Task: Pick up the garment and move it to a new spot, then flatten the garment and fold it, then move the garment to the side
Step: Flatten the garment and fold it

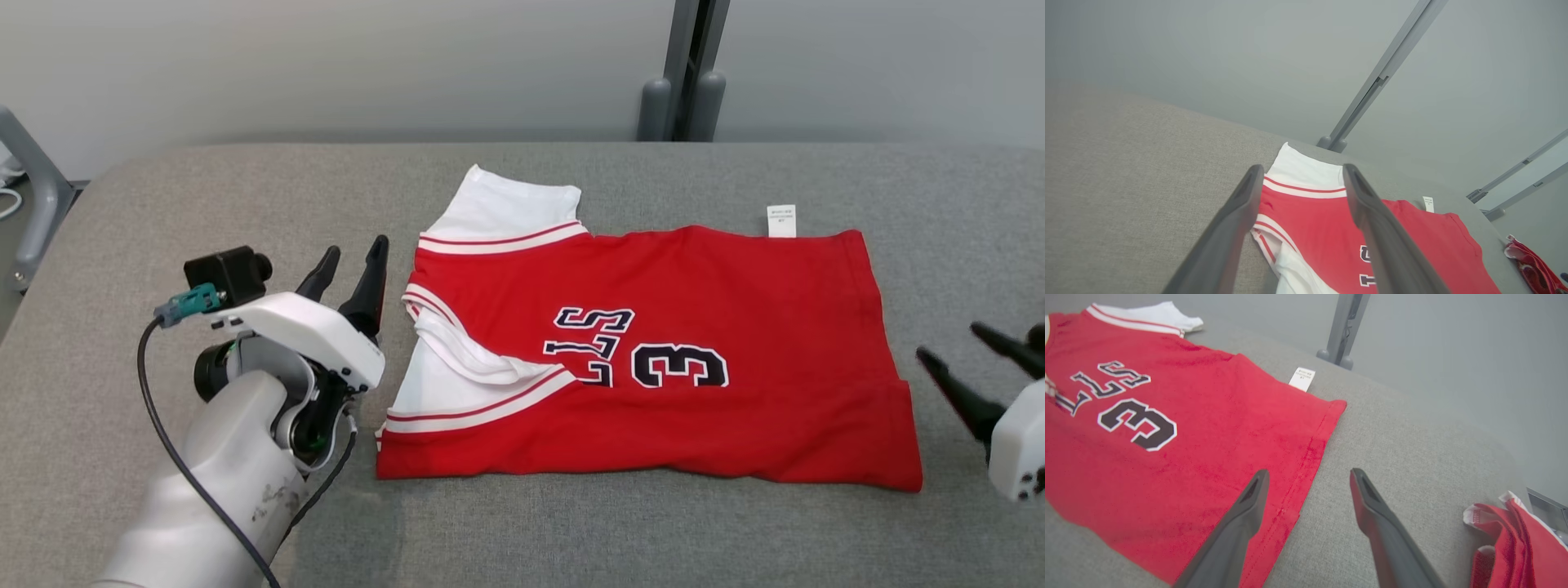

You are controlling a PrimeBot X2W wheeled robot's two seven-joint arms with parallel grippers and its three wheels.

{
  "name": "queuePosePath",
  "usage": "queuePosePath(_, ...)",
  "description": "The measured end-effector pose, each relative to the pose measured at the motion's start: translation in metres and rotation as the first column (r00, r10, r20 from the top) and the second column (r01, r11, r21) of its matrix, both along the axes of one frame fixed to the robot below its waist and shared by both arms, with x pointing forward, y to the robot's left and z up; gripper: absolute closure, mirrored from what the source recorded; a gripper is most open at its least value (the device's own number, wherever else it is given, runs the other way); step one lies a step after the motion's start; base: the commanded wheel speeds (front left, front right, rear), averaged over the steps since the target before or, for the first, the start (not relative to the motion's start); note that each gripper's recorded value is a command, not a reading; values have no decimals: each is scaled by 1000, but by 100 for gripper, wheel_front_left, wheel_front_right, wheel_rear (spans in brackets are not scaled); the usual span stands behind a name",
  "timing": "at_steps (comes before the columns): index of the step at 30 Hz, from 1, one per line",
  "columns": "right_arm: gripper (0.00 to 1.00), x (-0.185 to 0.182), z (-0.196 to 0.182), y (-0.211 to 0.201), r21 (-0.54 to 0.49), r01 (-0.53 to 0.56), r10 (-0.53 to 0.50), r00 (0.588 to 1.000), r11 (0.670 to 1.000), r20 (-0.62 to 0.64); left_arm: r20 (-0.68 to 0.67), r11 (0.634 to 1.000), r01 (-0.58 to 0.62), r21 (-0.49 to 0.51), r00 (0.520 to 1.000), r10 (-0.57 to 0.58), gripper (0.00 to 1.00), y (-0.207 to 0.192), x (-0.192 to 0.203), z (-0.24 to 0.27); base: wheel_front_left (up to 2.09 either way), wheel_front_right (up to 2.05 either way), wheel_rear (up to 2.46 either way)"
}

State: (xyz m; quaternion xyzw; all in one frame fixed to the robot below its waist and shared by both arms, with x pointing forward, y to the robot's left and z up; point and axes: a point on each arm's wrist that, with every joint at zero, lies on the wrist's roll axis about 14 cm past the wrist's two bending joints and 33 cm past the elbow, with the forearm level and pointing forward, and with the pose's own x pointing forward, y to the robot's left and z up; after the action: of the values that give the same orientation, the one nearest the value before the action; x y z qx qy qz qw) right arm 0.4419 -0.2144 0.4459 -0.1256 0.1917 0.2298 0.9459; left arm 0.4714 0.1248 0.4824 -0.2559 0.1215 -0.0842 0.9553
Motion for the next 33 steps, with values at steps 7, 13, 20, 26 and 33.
queuePosePath(7,0,-4,23,-19,202,197,-216,973,959,79,56,999,-36,-22,998,37,0,7,-21,10,0,0,0)
queuePosePath(13,0,-33,7,-26,265,290,-318,945,920,69,86,998,-57,22,995,55,0,3,-53,1,0,0,0)
queuePosePath(20,0,-59,-22,-17,301,359,-377,926,883,0,-15,996,-71,55,997,72,0,-11,-91,-44,0,0,0)
queuePosePath(26,0,-69,-40,-9,307,385,-386,921,871,-60,-99,992,-86,96,990,96,0,-8,-104,-73,0,0,0)
queuePosePath(33,0,-71,-51,-3,298,388,-376,921,872,-99,-232,985,-72,159,967,109,0,-4,-125,-112,0,0,0)
